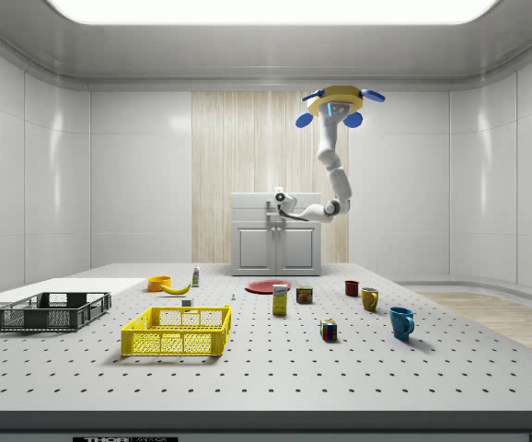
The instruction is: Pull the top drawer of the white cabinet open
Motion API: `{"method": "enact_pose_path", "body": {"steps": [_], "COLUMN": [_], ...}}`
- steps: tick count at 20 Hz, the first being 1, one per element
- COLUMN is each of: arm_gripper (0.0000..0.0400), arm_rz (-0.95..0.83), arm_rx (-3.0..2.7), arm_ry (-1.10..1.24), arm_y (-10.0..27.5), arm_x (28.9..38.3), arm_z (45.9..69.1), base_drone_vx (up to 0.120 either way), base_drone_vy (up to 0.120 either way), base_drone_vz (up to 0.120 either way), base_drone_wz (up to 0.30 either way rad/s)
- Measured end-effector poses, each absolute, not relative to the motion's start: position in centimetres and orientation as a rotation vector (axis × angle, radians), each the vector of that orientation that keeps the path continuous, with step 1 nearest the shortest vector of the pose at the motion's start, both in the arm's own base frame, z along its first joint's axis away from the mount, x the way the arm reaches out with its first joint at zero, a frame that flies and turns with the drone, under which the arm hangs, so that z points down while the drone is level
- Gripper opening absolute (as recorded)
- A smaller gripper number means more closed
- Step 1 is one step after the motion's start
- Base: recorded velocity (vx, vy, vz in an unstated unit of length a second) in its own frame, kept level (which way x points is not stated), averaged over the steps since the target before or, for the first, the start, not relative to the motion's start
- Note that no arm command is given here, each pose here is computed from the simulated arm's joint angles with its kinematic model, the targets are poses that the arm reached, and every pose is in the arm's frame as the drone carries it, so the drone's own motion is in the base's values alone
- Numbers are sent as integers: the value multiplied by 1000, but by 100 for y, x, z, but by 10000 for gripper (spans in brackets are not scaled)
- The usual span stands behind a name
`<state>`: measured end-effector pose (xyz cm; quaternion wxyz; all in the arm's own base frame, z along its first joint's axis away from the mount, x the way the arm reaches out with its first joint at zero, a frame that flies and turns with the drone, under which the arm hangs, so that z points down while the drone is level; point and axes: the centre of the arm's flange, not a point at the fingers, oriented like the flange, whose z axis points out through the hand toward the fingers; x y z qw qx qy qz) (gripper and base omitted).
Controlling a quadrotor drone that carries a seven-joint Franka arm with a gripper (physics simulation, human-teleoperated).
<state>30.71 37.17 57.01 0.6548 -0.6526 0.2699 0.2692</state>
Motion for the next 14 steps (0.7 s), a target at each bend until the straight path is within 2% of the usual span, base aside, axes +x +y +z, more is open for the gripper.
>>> {"method": "enact_pose_path", "body": {"steps": [4, 6, 8, 11, 14], "arm_gripper": [305, 226, 179, 140, 121], "arm_rz": [610, 610, 610, 610, 609], "arm_rx": [-1480, -1480, -1480, -1480, -1480], "arm_ry": [612, 612, 612, 612, 611], "arm_y": [3725, 3727, 3728, 3729, 3729], "arm_x": [3072, 3072, 3072, 3072, 3072], "arm_z": [5700, 5700, 5700, 5700, 5700], "base_drone_vx": [0, 0, 0, 0, 0], "base_drone_vy": [0, 0, 0, 0, 0], "base_drone_vz": [0, 0, 0, 0, 0], "base_drone_wz": [0, 0, 0, 0, 0]}}
